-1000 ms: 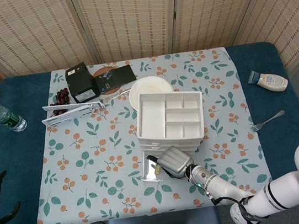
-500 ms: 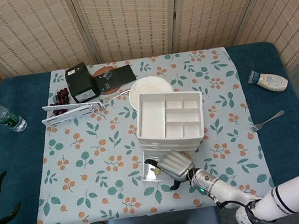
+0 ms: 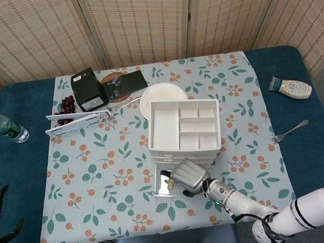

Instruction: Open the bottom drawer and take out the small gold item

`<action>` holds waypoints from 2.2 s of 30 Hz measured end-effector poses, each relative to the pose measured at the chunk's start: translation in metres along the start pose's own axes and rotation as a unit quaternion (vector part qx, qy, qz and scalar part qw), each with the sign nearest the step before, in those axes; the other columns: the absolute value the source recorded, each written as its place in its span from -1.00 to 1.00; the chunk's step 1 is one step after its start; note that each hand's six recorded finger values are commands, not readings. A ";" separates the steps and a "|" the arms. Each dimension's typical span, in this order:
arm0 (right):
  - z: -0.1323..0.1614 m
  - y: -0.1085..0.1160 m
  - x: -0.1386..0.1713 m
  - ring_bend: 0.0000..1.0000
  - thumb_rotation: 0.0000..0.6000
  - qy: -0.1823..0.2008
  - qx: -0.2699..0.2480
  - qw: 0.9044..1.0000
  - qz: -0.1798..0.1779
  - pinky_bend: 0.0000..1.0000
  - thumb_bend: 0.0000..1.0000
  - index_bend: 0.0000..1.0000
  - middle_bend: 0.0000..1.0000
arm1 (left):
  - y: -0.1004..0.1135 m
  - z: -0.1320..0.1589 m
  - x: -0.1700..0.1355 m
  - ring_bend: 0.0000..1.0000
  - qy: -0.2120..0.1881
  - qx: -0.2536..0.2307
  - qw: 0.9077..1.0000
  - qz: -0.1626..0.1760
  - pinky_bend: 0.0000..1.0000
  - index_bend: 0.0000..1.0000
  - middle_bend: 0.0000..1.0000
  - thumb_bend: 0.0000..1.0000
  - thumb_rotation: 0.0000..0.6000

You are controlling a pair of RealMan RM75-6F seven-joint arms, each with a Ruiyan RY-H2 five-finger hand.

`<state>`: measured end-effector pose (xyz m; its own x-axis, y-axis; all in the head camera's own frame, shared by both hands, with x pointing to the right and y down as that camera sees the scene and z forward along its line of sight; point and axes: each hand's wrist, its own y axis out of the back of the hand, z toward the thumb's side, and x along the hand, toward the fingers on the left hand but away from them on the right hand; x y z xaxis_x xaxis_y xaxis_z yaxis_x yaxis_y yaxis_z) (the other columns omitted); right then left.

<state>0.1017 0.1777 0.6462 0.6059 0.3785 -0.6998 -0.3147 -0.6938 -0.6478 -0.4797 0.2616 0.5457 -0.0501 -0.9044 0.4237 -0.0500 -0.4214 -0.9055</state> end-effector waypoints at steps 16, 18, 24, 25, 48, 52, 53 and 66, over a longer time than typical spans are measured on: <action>0.007 -0.019 -0.021 1.00 1.00 0.005 0.101 0.995 0.021 1.00 -0.25 -0.38 0.90 | -0.001 -0.001 -0.002 -0.93 0.003 -0.001 1.000 -0.002 -0.86 -0.78 -1.00 -0.51 1.00; 0.007 -0.020 -0.023 1.00 1.00 0.004 0.105 0.994 0.019 1.00 -0.25 -0.37 0.90 | -0.001 -0.002 -0.002 -0.93 0.004 -0.001 1.000 -0.003 -0.86 -0.78 -1.00 -0.51 1.00; 0.009 -0.024 -0.032 1.00 1.00 -0.001 0.114 0.993 0.014 1.00 -0.33 -0.33 0.91 | -0.001 -0.004 -0.003 -0.93 0.007 -0.001 1.000 -0.004 -0.86 -0.76 -1.00 -0.51 1.00; 0.009 -0.024 -0.034 1.00 1.00 -0.002 0.114 0.993 0.013 1.00 -0.34 -0.32 0.91 | -0.001 -0.004 -0.003 -0.93 0.008 -0.001 1.000 -0.004 -0.86 -0.76 -1.00 -0.51 1.00; 0.017 -0.037 -0.051 1.00 1.00 0.000 0.136 0.991 0.012 1.00 -0.35 -0.29 0.92 | -0.002 -0.010 -0.004 -0.93 0.014 -0.002 1.000 -0.004 -0.86 -0.75 -1.00 -0.50 1.00; 0.018 -0.039 -0.053 1.00 1.00 0.000 0.141 0.990 0.012 1.00 -0.35 -0.27 0.93 | -0.002 -0.010 -0.004 -0.93 0.014 -0.003 1.000 -0.004 -0.86 -0.74 -1.00 -0.51 1.00; 0.018 -0.040 -0.053 1.00 1.00 0.000 0.142 0.990 0.012 1.00 -0.35 -0.25 0.93 | -0.003 -0.010 -0.004 -0.93 0.014 -0.003 1.000 -0.004 -0.86 -0.73 -1.00 -0.51 1.00; 0.018 -0.044 -0.057 1.00 1.00 -0.004 0.148 0.989 0.012 1.00 -0.35 -0.09 0.94 | -0.003 -0.012 -0.004 -0.93 0.016 -0.003 1.000 -0.004 -0.86 -0.72 -1.00 -0.51 1.00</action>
<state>0.0676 0.1978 0.7095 0.5900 0.3699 -0.7177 -0.5292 -0.4941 -0.6898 -0.4909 0.2678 0.5472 -0.0807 -0.8983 0.4320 -0.0574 -0.4285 -0.9017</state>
